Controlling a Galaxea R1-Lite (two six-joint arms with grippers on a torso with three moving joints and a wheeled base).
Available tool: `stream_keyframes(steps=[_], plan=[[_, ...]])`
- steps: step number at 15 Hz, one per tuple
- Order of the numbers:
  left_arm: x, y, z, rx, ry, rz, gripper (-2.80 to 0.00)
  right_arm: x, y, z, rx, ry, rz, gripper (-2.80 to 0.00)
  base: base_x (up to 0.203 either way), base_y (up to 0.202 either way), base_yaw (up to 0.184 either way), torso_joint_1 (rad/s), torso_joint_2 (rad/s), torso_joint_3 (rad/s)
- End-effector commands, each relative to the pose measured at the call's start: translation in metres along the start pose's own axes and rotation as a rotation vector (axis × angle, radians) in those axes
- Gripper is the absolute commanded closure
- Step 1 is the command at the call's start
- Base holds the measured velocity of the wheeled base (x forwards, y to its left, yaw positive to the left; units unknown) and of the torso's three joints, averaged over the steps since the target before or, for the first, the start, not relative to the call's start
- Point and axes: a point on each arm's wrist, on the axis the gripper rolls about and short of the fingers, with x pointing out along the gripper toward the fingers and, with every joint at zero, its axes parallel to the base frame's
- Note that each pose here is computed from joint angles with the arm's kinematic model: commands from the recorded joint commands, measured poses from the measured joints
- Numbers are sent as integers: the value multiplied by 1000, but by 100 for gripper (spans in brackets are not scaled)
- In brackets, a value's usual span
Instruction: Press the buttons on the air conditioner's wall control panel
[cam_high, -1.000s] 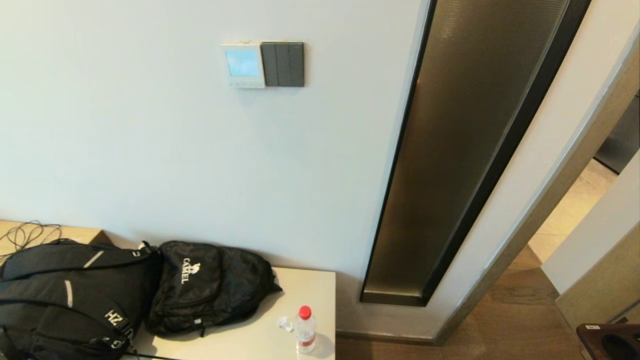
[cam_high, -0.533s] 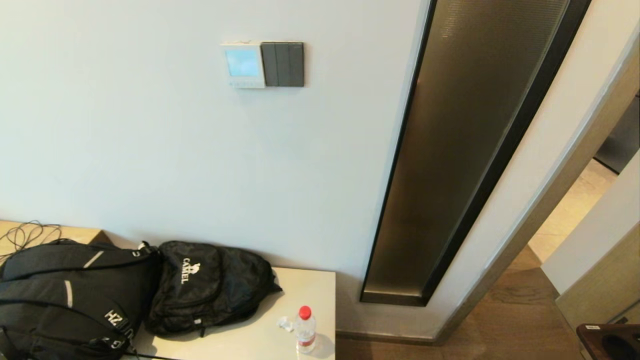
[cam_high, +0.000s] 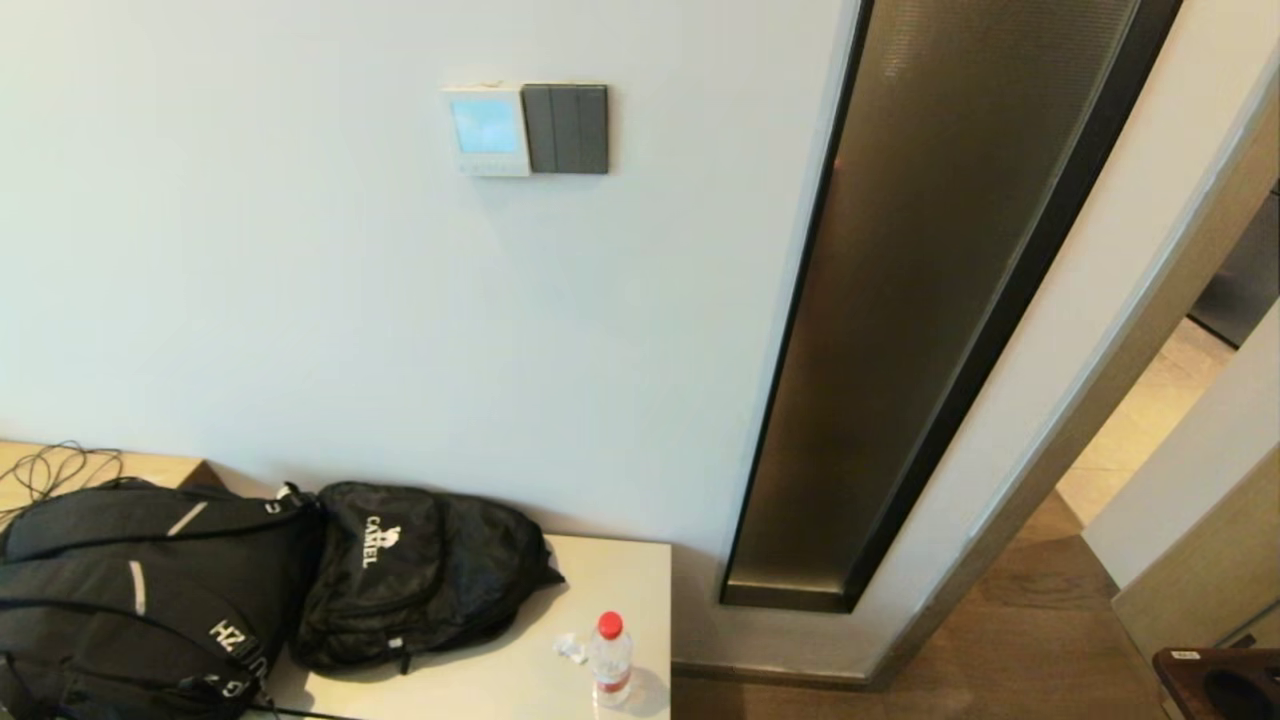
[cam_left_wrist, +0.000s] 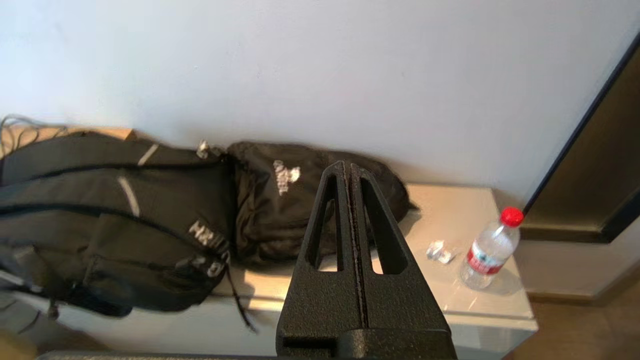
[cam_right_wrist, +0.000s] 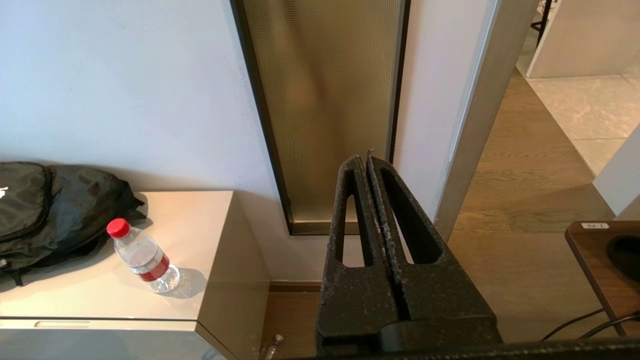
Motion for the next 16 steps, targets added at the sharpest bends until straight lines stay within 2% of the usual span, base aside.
stream_keyframes(steps=[1, 16], plan=[[1, 0, -4, 1, 5, 12, 0, 0, 0, 0, 0, 2, 0, 0, 0, 0, 0, 0, 0, 0], [2, 0, -5, -25, 7, 20, 0, 0, 0, 0, 1, 2, 0, 0, 0, 0, 0, 0, 0, 0]])
